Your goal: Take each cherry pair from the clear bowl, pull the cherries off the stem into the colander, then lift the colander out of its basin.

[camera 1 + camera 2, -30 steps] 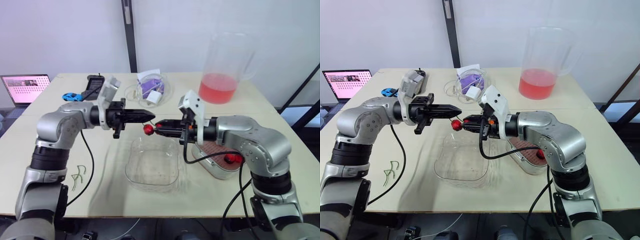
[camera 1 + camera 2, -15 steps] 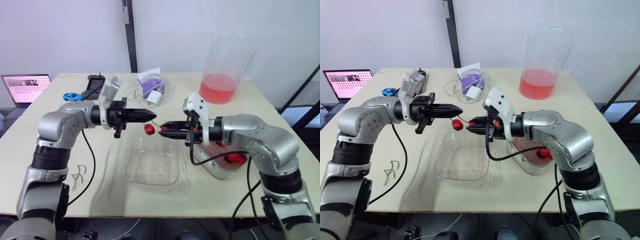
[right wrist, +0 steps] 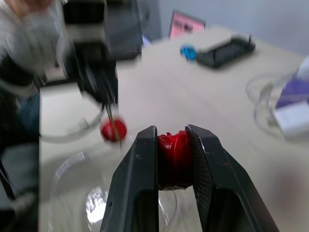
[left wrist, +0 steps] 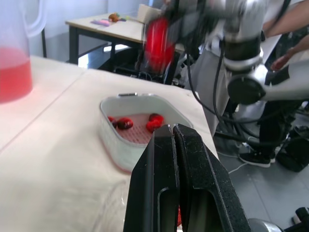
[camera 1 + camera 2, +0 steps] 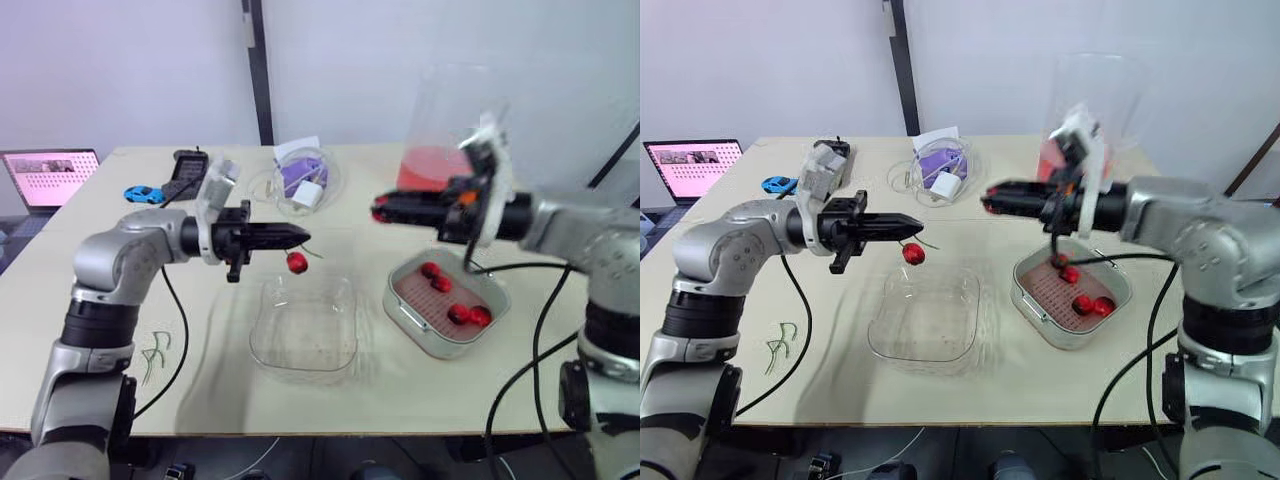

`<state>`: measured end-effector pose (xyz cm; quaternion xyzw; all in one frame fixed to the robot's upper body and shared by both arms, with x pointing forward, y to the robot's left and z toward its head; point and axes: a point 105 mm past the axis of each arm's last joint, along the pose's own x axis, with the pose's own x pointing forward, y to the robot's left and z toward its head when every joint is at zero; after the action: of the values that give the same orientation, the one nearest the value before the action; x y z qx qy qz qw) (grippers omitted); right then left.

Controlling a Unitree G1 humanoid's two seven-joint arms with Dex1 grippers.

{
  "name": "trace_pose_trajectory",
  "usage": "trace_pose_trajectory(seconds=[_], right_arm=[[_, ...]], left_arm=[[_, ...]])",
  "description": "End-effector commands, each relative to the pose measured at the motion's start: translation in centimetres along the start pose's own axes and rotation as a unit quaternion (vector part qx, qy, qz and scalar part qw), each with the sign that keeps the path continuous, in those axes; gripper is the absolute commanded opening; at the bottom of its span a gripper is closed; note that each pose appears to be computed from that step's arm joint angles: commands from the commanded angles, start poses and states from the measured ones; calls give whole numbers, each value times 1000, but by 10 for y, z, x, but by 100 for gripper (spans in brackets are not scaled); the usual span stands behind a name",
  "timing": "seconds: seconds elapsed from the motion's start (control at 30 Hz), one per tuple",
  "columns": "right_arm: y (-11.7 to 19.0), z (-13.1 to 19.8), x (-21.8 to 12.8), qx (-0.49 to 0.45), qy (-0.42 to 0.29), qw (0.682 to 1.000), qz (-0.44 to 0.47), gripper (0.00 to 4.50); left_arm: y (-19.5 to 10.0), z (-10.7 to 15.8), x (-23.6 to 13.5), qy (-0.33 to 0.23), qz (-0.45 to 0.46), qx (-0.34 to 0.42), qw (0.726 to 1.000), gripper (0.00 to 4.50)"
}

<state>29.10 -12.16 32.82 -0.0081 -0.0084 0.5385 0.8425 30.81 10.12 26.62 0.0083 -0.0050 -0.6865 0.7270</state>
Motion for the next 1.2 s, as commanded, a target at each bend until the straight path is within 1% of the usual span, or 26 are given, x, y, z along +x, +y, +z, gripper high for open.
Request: trace_pose_trajectory(seconds=[0.03, 0.13, 0.23, 0.3, 0.4, 0.53, 0.67, 0.7, 0.73, 0.77, 0.83, 0.87, 0.9, 0.93, 1.0, 1.1, 1.2], right_arm=[[-5, 2, -15, 12, -3, 1000, -19, 89], [-15, -14, -35, 7, 45, 997, -61, 89], [-26, -43, -57, -30, 136, 985, -105, 89], [-29, -64, -67, -55, 196, 973, -111, 89], [-35, -87, -79, -83, 258, 956, -111, 89], [-46, -110, -84, -103, 295, 943, -116, 89], [-57, -124, -80, -116, 305, 937, -123, 89], [-58, -125, -79, -115, 305, 938, -122, 145], [-58, -126, -80, -118, 309, 936, -118, 177], [-58, -126, -80, -117, 307, 937, -116, 231], [-59, -119, -81, -116, 300, 940, -115, 307], [-59, -113, -81, -120, 296, 940, -116, 369], [-60, -108, -82, -124, 291, 941, -119, 413], [-63, -100, -82, -127, 280, 943, -126, 446], [-66, -85, -83, -129, 258, 948, -135, 446], [-57, -61, -78, -129, 221, 960, -118, 446], [-39, -57, -63, -151, 217, 962, -71, 446]], left_arm=[[-8, 13, -2, -15, -6, 30, 999, 0], [-12, 13, -3, -19, -11, 29, 999, 0], [-17, 14, -7, -27, -18, 22, 999, 0], [-18, 14, -8, -33, -18, 16, 999, 0], [-19, 12, -8, -30, -18, 17, 999, 0], [-21, 12, -7, -32, -19, 15, 999, 0], [-21, 11, -5, -30, -20, 16, 999, 0], [-21, 11, -5, -30, -20, 16, 999, 0], [-21, 11, -5, -30, -20, 16, 999, 0], [-21, 11, -5, -29, -20, 17, 999, 0], [-20, 11, -5, -30, -19, 18, 999, 0], [-20, 11, -5, -30, -19, 18, 999, 0], [-20, 11, -5, -30, -19, 19, 999, 0], [-19, 11, -5, -32, -18, 18, 999, 0], [-21, 12, -5, -38, -21, 20, 999, 0], [-20, 17, -3, -55, -20, 16, 998, 0], [-19, 16, -3, -53, -19, 17, 998, 0]])
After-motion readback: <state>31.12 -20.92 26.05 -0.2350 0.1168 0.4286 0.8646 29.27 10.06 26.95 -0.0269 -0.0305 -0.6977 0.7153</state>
